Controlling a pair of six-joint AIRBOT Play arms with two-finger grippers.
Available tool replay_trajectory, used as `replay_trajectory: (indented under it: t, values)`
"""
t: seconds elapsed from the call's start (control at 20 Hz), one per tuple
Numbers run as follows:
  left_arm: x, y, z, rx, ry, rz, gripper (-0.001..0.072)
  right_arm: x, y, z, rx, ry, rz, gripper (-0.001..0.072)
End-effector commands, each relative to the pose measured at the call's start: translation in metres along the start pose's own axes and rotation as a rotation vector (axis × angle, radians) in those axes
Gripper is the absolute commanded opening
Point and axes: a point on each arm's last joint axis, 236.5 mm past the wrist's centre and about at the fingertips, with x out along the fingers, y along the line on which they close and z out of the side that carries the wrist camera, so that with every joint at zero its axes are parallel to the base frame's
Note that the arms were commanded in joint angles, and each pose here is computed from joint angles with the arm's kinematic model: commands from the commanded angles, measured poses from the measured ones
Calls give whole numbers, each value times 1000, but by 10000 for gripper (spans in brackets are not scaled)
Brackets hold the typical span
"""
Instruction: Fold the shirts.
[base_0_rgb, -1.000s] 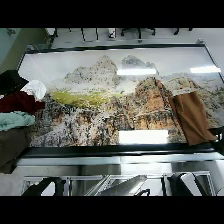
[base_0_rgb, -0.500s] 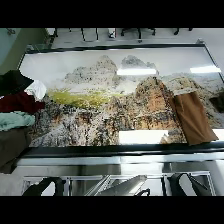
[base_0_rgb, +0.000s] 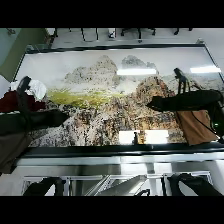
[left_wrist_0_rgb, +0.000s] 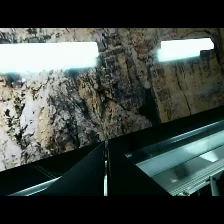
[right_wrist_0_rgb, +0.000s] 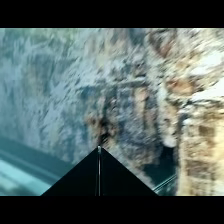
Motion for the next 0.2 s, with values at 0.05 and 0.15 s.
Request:
replay_trajectory:
  t: [0.05,0.15]
  values:
    - [13,-3,-22,11,-1,-20,17,20,15,-19,27,98,62,22]
    - [7,-6,-22,22,-21,-23,17,23,13,-19,33,105,60,22]
